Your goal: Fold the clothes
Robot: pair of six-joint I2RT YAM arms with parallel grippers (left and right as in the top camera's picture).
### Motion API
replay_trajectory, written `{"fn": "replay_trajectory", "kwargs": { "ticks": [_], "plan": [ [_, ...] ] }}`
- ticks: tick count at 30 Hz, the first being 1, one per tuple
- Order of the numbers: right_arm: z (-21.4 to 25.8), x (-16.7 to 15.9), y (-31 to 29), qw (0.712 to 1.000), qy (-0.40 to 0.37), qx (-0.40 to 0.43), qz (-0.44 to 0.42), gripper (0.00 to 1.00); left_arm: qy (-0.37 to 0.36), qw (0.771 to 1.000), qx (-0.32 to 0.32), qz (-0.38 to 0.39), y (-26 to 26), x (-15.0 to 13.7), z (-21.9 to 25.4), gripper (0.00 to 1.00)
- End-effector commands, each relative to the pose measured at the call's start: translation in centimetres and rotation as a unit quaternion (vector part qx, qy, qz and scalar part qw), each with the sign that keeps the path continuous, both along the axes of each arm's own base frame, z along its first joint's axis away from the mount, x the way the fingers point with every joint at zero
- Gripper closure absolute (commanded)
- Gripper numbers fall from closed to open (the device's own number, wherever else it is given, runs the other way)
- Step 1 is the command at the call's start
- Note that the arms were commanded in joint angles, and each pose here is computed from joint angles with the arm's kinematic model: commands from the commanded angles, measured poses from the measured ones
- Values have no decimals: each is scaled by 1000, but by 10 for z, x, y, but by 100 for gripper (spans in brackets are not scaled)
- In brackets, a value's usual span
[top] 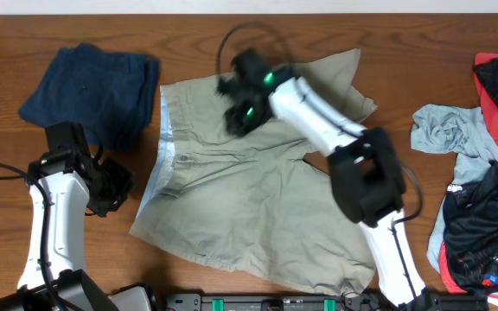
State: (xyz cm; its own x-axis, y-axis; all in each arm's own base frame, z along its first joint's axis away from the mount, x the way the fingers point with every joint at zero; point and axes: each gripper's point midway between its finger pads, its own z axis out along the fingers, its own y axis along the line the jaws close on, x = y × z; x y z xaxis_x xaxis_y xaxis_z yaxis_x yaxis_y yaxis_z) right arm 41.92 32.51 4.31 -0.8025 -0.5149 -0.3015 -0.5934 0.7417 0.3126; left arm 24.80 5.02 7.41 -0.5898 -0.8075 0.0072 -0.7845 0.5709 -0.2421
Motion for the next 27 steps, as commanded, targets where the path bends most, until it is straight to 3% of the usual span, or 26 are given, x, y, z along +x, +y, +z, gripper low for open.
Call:
{"fn": "replay_trajectory", "kwargs": {
  "ticks": [1, 6, 12, 14, 20, 27],
  "plan": [
    [59, 75, -100, 976, -102, -94, -168, 59, 1, 1000, -1, -2, 0, -1, 0, 75],
    [70, 97, -204, 941, -86, -133, -300, 54, 1, 1000, 0, -2, 0, -1, 0, 74],
    [35, 74, -298, 910, 6, -177, -375, 52, 1, 1000, 0, -2, 0, -1, 0, 73],
    [25, 66, -316, 901, 26, -184, -391, 47, 0, 1000, 0, -2, 0, 0, 0, 73],
    [-10, 42, -330, 892, 87, -164, -411, 43, -6, 1000, 2, -2, 1, 2, 0, 73],
    [-48, 43, -319, 900, 73, -145, -405, 42, -13, 1000, 5, -2, 3, 6, 1, 73]
  ]
}}
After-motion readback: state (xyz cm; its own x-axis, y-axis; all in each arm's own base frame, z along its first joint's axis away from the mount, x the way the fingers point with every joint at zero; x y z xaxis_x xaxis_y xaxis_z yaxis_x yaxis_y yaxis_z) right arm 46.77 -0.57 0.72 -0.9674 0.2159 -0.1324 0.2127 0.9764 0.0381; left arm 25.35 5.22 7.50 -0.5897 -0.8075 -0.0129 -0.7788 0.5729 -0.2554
